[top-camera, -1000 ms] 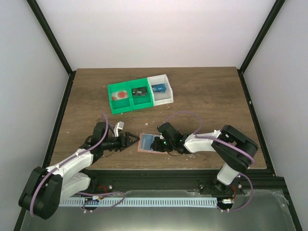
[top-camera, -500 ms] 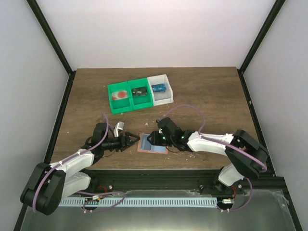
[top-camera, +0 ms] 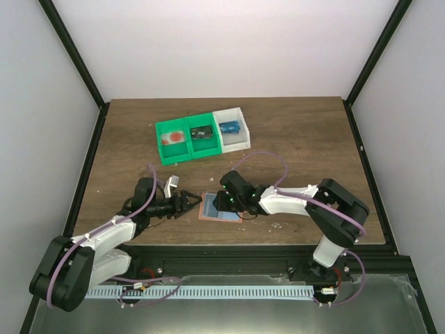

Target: Take the credit cards out of the card holder

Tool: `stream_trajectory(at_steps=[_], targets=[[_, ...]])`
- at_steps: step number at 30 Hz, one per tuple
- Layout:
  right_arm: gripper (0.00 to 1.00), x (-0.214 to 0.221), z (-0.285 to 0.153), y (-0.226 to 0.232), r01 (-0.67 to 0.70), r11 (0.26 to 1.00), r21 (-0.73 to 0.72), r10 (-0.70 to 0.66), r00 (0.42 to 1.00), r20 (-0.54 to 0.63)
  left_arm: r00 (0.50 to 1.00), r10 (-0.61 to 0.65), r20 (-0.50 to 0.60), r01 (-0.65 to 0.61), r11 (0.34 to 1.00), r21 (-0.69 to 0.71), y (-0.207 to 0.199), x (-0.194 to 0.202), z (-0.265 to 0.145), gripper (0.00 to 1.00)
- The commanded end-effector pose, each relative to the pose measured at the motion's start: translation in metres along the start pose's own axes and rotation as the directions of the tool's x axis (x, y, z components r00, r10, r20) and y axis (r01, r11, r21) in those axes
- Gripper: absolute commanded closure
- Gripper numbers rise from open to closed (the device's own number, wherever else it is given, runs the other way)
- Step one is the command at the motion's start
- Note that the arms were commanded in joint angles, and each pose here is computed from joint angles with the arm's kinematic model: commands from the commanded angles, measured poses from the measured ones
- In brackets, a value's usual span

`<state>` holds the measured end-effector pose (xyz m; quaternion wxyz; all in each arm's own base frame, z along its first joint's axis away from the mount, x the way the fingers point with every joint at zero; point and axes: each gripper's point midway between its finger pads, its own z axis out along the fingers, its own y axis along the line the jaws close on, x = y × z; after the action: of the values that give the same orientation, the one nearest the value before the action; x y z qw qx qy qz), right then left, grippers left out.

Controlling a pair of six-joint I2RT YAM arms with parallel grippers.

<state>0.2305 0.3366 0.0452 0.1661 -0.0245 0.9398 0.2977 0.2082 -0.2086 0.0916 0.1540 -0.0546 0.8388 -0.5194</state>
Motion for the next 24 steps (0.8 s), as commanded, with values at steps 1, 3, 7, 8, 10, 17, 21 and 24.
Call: stream_trajectory(at_steps=[1, 3, 7, 8, 10, 17, 21, 24], targets=[[0.7, 0.003, 0.007, -0.002, 0.004, 0.999, 0.033, -0.004, 1.0, -0.009, 1.0, 0.019, 0.015, -0.019, 1.0, 0.004, 0.001, 0.0, -0.002, 0.24], [0.74, 0.007, 0.009, -0.009, 0.001, 0.999, 0.048, 0.0, 1.0, -0.017, 1.0, 0.02, 0.011, -0.02, 1.0, 0.013, -0.001, -0.001, -0.001, 0.24], [0.84, 0.014, 0.01, -0.02, -0.007, 0.999, 0.053, 0.007, 1.0, -0.012, 1.0, 0.029, -0.004, -0.029, 0.999, 0.043, -0.008, -0.001, 0.0, 0.24], [0.87, 0.016, 0.01, -0.023, -0.009, 0.998, 0.057, 0.01, 1.0, -0.014, 1.0, 0.03, -0.006, -0.03, 0.999, 0.044, -0.008, -0.001, 0.0, 0.24], [0.92, 0.019, 0.011, -0.027, -0.015, 0.998, 0.063, 0.016, 1.0, -0.019, 0.999, 0.033, -0.004, -0.033, 0.999, 0.043, -0.009, -0.002, 0.001, 0.24], [1.0, 0.028, 0.011, -0.036, -0.044, 0.998, 0.052, 0.045, 0.999, -0.021, 1.0, 0.017, -0.014, -0.016, 0.998, 0.057, -0.006, -0.002, 0.006, 0.24], [0.99, 0.031, 0.012, -0.037, -0.05, 0.998, 0.039, 0.051, 0.998, -0.026, 1.0, 0.018, -0.022, -0.017, 0.998, 0.053, -0.004, -0.003, 0.011, 0.24], [1.0, 0.033, 0.013, -0.035, -0.051, 0.998, 0.027, 0.052, 0.998, -0.035, 0.999, 0.014, -0.041, -0.011, 0.998, 0.056, -0.002, -0.002, 0.015, 0.24]])
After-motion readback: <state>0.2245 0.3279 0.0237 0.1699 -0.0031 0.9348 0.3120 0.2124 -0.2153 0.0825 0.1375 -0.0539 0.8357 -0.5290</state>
